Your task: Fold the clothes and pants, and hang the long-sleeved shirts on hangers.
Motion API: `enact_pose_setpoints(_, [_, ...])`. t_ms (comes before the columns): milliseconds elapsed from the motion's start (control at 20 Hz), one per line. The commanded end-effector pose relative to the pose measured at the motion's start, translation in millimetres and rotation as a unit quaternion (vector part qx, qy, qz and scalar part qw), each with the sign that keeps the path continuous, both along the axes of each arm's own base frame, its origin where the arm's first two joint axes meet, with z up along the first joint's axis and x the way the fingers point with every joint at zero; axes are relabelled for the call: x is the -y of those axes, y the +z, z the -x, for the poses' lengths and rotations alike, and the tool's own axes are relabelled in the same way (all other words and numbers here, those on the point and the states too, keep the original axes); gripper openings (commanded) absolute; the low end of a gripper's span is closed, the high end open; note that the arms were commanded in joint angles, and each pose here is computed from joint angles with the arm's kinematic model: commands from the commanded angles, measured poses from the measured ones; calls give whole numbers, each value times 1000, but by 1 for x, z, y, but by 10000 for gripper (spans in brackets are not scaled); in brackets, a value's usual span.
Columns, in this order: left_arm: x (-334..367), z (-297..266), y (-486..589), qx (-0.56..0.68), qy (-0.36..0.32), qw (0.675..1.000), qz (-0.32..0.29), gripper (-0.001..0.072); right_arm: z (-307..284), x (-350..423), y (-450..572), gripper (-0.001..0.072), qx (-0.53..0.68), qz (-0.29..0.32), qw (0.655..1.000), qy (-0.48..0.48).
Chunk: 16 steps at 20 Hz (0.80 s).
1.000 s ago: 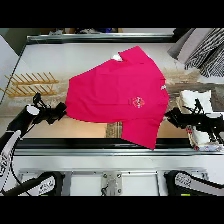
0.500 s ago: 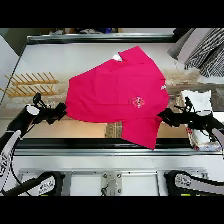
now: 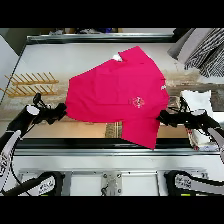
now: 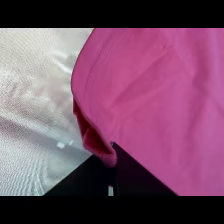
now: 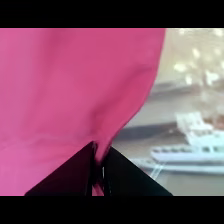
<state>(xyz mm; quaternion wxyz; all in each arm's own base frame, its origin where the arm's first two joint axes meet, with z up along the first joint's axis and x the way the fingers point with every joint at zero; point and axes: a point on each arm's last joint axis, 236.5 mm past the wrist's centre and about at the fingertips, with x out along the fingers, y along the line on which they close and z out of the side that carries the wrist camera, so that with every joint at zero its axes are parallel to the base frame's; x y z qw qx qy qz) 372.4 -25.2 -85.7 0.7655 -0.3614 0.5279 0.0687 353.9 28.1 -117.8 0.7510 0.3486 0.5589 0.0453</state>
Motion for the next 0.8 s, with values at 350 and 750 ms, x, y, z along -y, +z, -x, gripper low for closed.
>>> enact_pose_setpoints(350, [-33, -52, 242, 244, -6, 969, -44, 8, -69, -5, 325, 13, 375, 105, 918, 77])
enact_pose_setpoints(750, [13, 135, 574, 608, -12, 781, -144, 8, 124, -48, 653, 13, 709, 234, 664, 39])
